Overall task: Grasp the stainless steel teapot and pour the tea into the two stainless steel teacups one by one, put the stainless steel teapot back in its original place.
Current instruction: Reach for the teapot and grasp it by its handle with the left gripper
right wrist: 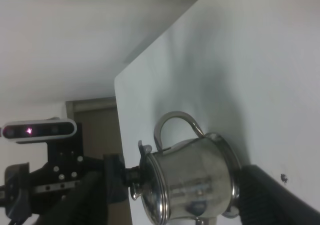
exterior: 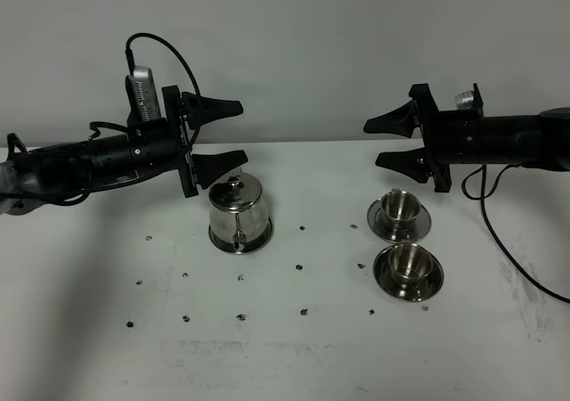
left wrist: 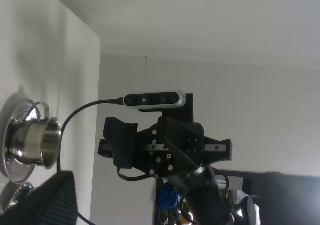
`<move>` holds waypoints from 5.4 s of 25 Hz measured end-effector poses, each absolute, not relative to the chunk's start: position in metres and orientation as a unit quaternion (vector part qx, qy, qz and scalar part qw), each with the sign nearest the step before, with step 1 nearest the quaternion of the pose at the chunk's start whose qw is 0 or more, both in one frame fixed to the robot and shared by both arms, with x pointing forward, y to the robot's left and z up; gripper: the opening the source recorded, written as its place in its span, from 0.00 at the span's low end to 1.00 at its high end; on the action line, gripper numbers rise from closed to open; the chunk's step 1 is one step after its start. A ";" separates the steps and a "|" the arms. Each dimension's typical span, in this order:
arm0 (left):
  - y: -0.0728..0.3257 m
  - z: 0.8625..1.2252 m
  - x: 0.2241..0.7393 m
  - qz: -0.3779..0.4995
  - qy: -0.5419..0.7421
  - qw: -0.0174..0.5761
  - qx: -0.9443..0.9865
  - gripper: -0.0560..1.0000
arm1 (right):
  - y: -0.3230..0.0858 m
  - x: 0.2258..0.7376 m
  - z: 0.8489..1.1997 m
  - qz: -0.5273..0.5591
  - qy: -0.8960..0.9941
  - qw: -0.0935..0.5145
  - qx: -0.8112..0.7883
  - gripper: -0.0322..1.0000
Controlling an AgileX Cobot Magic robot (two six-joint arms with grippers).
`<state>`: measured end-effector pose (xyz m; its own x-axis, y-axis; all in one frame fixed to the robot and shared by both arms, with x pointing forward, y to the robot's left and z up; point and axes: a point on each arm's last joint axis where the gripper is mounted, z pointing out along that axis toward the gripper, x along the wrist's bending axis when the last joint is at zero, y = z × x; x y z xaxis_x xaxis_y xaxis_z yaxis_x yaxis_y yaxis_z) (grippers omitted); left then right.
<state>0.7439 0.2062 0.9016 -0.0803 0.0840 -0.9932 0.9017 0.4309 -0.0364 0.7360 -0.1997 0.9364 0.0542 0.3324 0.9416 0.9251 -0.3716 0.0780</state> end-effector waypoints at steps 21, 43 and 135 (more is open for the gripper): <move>0.206 0.914 0.742 -0.294 0.578 0.598 0.471 0.74 | -0.200 0.740 0.958 -0.548 -0.565 0.205 -0.582 0.56; 0.217 1.051 0.700 0.130 0.481 0.358 0.790 0.64 | -0.237 0.710 1.095 -0.232 -0.788 -0.222 -0.526 0.53; 0.233 1.087 0.633 0.300 0.485 0.362 0.738 0.64 | -0.286 0.227 1.056 -0.388 -0.666 -0.339 -0.540 0.36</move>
<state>0.6329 0.2326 1.0869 0.3503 0.9322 0.0915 0.4975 -0.2679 0.8251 0.2265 -0.2864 1.0557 -0.1873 0.9818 -0.0326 0.4563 0.1163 0.8822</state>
